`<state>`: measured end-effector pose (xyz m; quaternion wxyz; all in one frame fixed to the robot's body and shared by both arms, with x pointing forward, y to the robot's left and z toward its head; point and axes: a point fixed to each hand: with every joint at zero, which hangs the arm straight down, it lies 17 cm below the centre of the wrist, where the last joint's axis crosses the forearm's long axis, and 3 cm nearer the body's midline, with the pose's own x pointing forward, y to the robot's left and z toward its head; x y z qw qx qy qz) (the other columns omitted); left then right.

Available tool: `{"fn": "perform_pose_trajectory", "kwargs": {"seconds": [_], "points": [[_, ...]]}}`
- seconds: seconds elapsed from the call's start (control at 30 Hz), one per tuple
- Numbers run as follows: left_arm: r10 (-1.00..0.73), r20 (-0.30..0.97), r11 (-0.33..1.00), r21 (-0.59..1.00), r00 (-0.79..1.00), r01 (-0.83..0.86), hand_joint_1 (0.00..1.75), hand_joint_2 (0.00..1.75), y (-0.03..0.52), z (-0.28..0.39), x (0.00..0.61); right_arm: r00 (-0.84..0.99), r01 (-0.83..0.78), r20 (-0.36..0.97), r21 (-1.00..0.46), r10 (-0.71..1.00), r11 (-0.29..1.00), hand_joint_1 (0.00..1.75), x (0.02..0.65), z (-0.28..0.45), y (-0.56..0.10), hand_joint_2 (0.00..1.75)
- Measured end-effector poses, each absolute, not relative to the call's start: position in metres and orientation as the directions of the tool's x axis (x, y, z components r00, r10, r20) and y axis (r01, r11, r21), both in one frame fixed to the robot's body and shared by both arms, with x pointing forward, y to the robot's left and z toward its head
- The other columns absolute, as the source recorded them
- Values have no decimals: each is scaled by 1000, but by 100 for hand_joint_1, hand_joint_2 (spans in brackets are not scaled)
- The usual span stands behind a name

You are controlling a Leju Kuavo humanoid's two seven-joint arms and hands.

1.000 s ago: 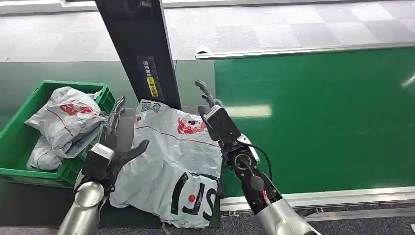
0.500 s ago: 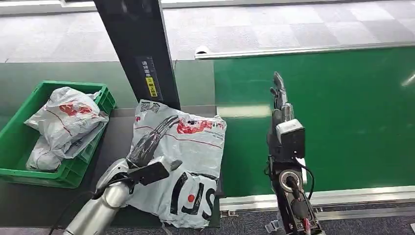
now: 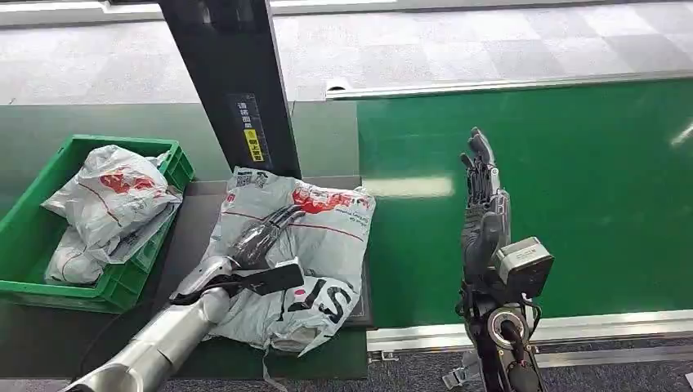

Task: Moved the parcel from conveyor to table for the left to box.

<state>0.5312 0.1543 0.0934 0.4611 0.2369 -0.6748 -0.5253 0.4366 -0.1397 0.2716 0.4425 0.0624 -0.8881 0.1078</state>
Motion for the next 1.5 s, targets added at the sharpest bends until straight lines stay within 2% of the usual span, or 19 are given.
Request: {"fn": "perform_pose_trajectory", "kwargs": {"seconds": [0.07, 0.1, 0.53, 0.73, 0.93, 1.03, 1.17, 1.3, 1.5], "points": [[-815, 367, 313, 930, -448, 192, 0, 175, 156, 86, 537, -602, -202, 799, -138, -12, 970, 0, 438, 273, -140, 0], [-816, 367, 309, 930, -446, 199, 175, 175, 156, 86, 539, -603, -199, 798, -138, -10, 970, 0, 438, 273, -141, 0], [-763, 397, 359, 917, -511, 176, 175, 175, 144, 90, 530, -600, -184, 800, -138, 0, 973, 0, 441, 272, -143, 0], [-682, 446, 460, 878, -580, 134, 175, 175, 131, 118, 507, -596, -163, 803, -140, 15, 977, 0, 443, 269, -148, 0], [-542, 485, 634, 772, -687, 46, 175, 175, 128, 201, 478, -583, -116, 812, -135, 43, 984, 0, 444, 261, -163, 0], [-462, 465, 717, 697, -755, -10, 175, 175, 139, 253, 454, -572, -87, 818, -127, 55, 988, 0, 439, 253, -174, 0], [-427, 356, 778, 613, -831, -138, 175, 175, 164, 309, 412, -563, -56, 822, -132, 78, 990, 0, 428, 244, -186, 0], [-547, 225, 763, 531, -806, -370, 175, 175, 205, 355, 390, -563, -31, 821, -136, 95, 990, 0, 417, 240, -195, 0], [-646, 248, 740, 436, -722, -512, 175, 175, 275, 394, 405, -563, -20, 820, -133, 99, 991, 0, 410, 240, -198, 0]]}}
